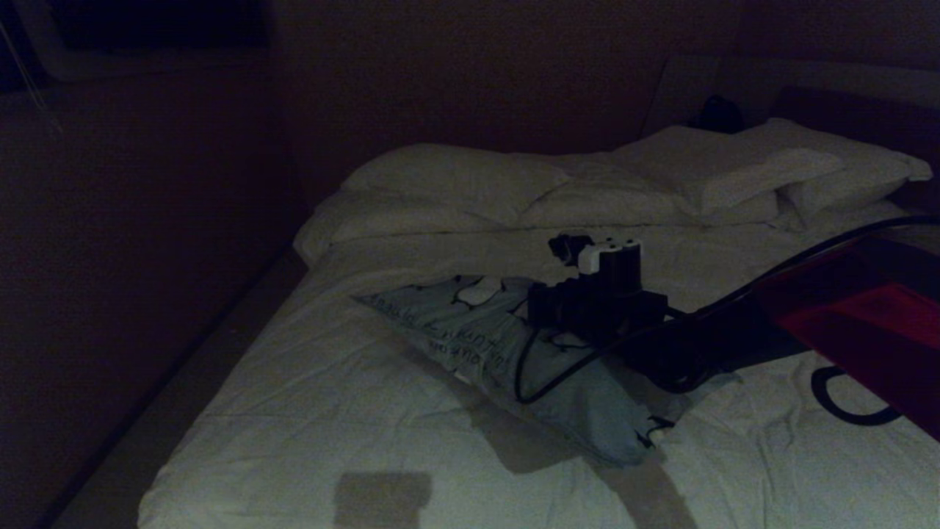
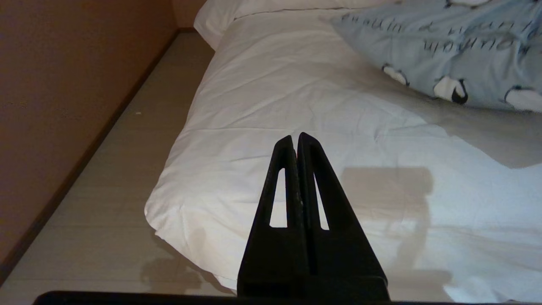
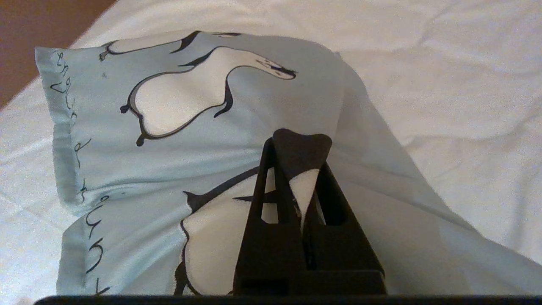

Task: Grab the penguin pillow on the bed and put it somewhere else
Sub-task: Place the pillow at the end of the bed

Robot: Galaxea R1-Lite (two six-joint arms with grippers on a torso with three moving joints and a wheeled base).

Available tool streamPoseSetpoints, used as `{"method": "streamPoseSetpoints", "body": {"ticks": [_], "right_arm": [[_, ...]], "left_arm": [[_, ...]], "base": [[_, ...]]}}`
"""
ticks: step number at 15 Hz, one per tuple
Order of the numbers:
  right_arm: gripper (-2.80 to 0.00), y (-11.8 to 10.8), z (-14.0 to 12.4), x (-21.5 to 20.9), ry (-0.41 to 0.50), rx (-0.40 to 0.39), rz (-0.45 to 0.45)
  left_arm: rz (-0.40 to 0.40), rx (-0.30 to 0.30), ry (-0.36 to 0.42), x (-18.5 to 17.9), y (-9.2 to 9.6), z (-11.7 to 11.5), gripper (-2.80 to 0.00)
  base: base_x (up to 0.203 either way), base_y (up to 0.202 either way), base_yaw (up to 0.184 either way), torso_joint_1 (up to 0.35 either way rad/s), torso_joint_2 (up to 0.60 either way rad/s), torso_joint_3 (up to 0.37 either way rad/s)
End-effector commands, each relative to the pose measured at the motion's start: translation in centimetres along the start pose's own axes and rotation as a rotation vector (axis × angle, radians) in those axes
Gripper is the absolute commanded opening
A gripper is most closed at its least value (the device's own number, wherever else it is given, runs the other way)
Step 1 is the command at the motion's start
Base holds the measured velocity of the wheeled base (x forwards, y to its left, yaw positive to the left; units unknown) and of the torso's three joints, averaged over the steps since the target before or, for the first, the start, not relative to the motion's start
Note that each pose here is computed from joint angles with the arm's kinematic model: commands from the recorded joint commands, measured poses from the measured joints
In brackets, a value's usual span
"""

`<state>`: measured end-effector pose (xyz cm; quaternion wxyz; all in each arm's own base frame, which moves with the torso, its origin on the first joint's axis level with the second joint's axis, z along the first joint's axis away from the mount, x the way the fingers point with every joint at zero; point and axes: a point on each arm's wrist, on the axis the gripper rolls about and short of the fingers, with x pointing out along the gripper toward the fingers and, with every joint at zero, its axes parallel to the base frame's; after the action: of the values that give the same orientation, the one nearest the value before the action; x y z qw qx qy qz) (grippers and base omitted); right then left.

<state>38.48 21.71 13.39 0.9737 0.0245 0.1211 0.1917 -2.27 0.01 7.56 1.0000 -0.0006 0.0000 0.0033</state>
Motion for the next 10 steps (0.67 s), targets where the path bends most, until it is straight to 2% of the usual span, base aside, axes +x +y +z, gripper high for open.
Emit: {"method": "streamPoseSetpoints", "body": {"ticks": [1, 6, 10], "right_arm": [[-2.80, -0.4, 1.9, -0.9, -0.053, 0.010, -0.012], [-2.80, -1.1, 1.9, -0.6, -0.084, -0.006, -0.055], [-2.80, -1.1, -0.9, 1.1, -0.016, -0.036, -0.066]], "left_arm": [[0.001, 0.000, 0.000, 0.0, 0.0, 0.0, -2.80], [0.001, 0.000, 0.000, 0.0, 0.0, 0.0, -2.80], [0.001, 0.000, 0.000, 0.0, 0.0, 0.0, -2.80]], "base": [[0.000, 0.000, 0.000, 0.000, 0.00, 0.000], [0.000, 0.000, 0.000, 0.000, 0.00, 0.000], [0.000, 0.000, 0.000, 0.000, 0.00, 0.000]]}}
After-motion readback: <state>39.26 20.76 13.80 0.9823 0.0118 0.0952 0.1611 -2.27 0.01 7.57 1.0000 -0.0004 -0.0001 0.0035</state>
